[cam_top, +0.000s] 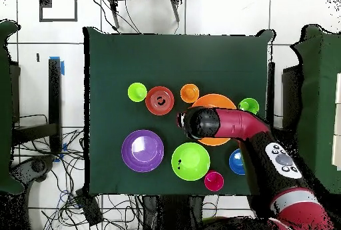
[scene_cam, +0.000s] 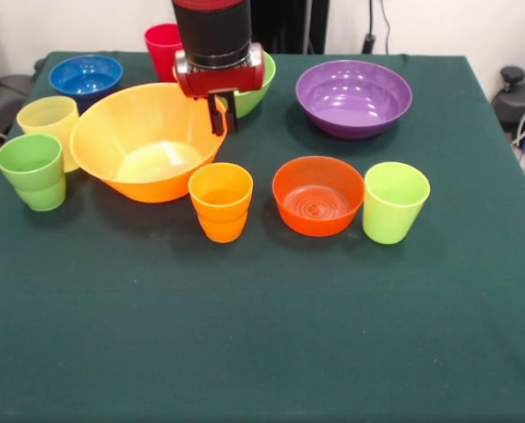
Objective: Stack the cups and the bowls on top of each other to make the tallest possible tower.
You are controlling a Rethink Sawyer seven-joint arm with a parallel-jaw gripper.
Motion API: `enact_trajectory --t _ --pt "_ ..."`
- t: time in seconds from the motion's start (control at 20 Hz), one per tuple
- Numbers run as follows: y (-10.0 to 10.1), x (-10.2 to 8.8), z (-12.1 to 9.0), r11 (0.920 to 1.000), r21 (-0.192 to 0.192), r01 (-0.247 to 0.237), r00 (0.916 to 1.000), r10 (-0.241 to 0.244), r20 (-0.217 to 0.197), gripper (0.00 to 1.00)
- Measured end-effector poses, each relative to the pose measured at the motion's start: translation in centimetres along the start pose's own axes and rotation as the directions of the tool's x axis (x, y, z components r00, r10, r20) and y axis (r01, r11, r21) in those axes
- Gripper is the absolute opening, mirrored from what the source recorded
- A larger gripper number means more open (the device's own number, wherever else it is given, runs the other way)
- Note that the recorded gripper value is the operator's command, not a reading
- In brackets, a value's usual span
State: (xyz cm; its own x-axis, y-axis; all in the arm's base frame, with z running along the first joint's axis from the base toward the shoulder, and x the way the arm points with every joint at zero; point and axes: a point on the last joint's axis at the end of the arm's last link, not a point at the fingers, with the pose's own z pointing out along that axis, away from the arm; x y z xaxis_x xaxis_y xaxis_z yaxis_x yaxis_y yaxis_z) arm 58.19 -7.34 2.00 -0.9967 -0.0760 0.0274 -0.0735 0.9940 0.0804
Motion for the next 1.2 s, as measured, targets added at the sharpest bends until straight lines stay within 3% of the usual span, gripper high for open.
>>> enact_trajectory --t 0.7,1.2 --pt "-0.5 -0.5 -5.7 0.9986 0.052 0.008 0.9999 -0.008 0.010 0.00" --pt "0.6 -0.5 -9.4 0.9985 0.054 -0.006 0.9998 0.007 -0.019 0.00"
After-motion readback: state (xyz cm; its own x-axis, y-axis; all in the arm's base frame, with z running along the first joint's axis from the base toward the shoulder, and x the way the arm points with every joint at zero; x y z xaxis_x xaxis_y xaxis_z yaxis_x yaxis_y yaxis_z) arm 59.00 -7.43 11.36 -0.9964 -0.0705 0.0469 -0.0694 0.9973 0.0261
